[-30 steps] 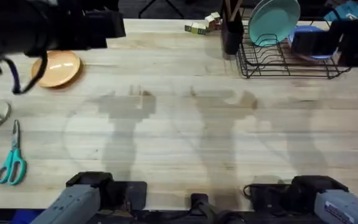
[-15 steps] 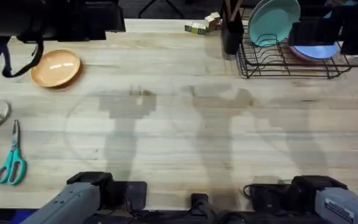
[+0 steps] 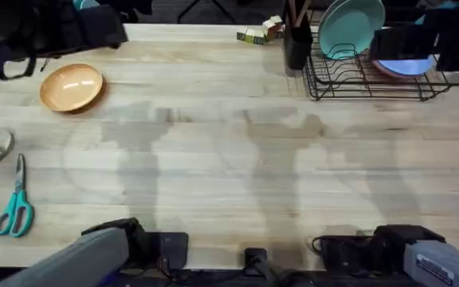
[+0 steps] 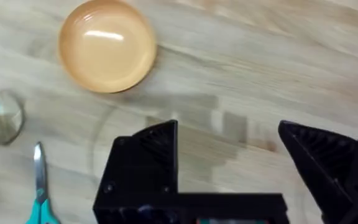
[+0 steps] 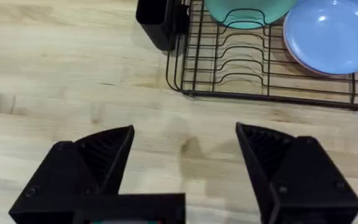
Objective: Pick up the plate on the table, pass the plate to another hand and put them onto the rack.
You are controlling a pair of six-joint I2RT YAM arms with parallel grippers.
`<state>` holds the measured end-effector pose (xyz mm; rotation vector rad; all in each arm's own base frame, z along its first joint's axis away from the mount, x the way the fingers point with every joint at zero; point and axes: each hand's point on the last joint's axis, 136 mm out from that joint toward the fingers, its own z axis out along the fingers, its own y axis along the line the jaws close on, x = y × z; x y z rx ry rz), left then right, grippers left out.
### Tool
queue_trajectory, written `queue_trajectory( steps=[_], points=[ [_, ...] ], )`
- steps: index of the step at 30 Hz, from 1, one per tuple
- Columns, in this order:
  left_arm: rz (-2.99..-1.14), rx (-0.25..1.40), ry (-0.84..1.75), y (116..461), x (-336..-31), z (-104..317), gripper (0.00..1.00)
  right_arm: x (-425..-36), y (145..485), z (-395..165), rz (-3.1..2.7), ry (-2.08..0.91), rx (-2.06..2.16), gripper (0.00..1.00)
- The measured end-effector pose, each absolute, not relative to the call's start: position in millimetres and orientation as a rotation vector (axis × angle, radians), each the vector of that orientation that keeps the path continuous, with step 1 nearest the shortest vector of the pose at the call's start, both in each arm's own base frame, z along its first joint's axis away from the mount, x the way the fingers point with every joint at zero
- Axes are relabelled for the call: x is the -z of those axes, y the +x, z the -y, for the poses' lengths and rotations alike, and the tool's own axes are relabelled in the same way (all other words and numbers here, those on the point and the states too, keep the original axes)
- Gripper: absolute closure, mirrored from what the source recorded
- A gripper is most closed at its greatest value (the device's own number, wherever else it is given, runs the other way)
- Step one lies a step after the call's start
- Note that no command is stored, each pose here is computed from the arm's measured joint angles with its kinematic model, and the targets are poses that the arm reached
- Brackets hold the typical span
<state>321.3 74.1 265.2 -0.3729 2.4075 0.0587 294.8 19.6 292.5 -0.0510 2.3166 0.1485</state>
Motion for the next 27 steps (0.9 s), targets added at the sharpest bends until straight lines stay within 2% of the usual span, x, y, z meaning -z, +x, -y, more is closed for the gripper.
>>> queue_trajectory(
  steps=[7,17,27],
  points=[
    [-2.408,-0.124,-0.575,332.2,-254.4,-135.5,0.009,-292.6,294.9,-19.6,-2.316,-0.051,-0.148,0.009],
    [-2.341,-0.21,-0.826,330.8,-230.9,-223.3,0.008,-292.5,294.8,-19.6,-2.317,-0.051,-0.149,0.009],
    [-2.305,-0.244,-0.936,331.8,-206.0,-272.4,0.007,-288.0,290.4,-19.6,-2.342,-0.049,-0.15,0.009]
  ],
)
